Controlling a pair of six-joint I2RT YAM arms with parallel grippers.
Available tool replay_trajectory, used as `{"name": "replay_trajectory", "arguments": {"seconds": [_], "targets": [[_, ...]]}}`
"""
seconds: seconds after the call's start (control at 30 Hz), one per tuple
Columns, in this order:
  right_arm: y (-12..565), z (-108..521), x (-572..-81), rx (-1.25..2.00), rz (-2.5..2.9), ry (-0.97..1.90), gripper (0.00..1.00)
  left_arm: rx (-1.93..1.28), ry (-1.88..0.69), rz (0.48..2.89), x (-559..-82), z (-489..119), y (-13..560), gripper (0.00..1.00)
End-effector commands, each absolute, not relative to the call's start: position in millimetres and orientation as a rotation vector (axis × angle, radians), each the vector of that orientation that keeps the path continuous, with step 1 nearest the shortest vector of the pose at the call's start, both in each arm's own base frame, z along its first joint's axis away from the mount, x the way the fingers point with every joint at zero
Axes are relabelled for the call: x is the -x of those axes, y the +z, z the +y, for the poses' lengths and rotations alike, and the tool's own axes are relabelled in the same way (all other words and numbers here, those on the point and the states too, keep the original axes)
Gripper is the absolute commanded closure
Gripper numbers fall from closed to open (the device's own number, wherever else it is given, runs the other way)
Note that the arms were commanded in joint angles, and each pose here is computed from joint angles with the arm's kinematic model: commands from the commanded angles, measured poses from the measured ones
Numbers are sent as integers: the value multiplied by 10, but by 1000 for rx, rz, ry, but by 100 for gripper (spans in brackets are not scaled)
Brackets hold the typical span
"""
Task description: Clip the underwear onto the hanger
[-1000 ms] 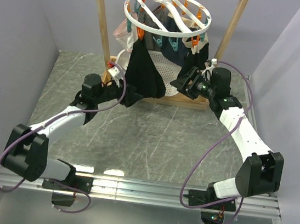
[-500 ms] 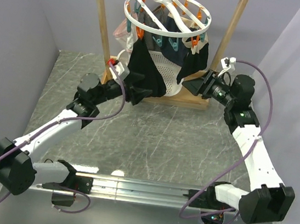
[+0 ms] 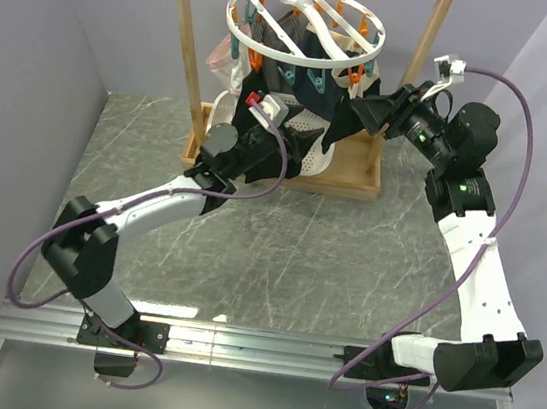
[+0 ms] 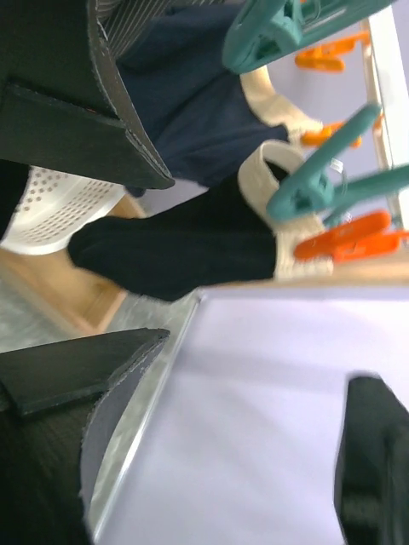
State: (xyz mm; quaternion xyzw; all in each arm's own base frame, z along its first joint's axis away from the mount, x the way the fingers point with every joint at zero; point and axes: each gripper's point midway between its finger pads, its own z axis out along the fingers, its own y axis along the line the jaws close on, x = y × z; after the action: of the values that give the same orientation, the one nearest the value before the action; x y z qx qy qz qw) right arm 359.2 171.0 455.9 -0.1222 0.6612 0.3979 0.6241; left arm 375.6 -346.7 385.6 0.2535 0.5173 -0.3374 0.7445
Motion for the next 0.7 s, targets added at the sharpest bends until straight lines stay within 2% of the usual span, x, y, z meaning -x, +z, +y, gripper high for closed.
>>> {"name": "replay_trajectory", "arguments": {"seconds": [0.0, 0.2, 0.4, 0.5, 0.67], "targets": [[4779, 1656, -3687, 296, 1459, 843, 39, -402, -698, 956, -3874, -3344, 4485, 29], [4978, 1713, -3691, 348, 1397, 856, 36, -383, -741, 875, -3931, -3454, 4579, 30], [5066, 1793, -3617, 381, 1353, 930, 27, -353, -723, 825, -4047, -3486, 4667, 30], [5114, 1851, -3539, 436, 1320, 960, 27, -355, -736, 815, -4069, -3535, 4690, 34], [5128, 1820, -3642, 397, 1342, 921, 33, -358, -737, 814, -4112, -3577, 4689, 45]]}}
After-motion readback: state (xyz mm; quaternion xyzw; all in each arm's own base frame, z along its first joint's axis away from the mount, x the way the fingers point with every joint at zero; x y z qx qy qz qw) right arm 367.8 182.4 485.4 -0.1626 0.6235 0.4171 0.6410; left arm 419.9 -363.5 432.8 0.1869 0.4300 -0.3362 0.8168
